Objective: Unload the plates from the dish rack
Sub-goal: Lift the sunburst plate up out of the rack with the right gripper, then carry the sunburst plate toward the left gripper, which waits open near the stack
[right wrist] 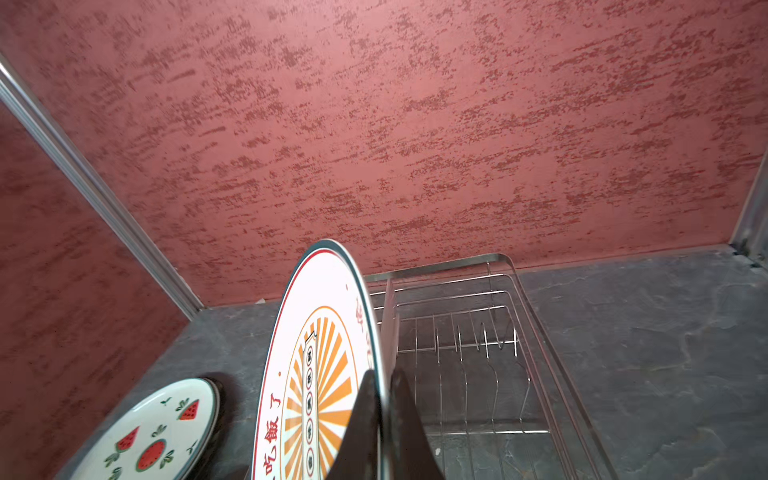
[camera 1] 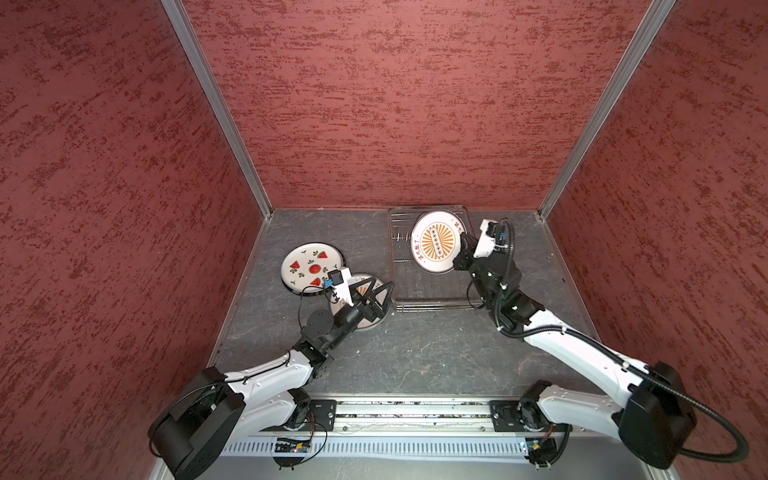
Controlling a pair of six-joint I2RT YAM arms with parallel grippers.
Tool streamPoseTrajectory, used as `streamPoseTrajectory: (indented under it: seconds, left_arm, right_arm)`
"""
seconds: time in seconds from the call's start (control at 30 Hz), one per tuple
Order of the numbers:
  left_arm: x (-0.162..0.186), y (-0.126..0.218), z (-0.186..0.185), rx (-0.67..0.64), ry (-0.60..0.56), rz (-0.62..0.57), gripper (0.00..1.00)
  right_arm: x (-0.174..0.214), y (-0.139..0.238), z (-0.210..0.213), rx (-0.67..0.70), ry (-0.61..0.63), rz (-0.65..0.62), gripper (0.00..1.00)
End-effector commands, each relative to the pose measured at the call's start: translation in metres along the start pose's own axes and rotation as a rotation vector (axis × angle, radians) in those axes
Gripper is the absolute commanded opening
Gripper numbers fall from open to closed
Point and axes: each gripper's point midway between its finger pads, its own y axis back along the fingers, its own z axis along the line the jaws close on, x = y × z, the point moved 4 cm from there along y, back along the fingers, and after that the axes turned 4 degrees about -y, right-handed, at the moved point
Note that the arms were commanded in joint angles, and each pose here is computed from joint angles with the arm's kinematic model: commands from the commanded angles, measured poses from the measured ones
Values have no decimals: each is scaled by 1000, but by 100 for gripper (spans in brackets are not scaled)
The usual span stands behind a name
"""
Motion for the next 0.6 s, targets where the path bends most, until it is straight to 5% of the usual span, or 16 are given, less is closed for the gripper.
streamPoseTrajectory:
  seconds: [0.0, 0.23, 0.57]
  left_arm:
    - [2, -3, -9, 39, -27, 33, 99]
    - [20, -11, -16, 93, -3, 187, 99]
    - [21, -18, -27, 105, -1, 205, 97]
  right_arm:
    - [-13, 17, 16, -256, -191, -34, 0]
    - [12, 46, -1, -420, -456, -66, 0]
    - [22, 67, 3, -571, -495, -73, 0]
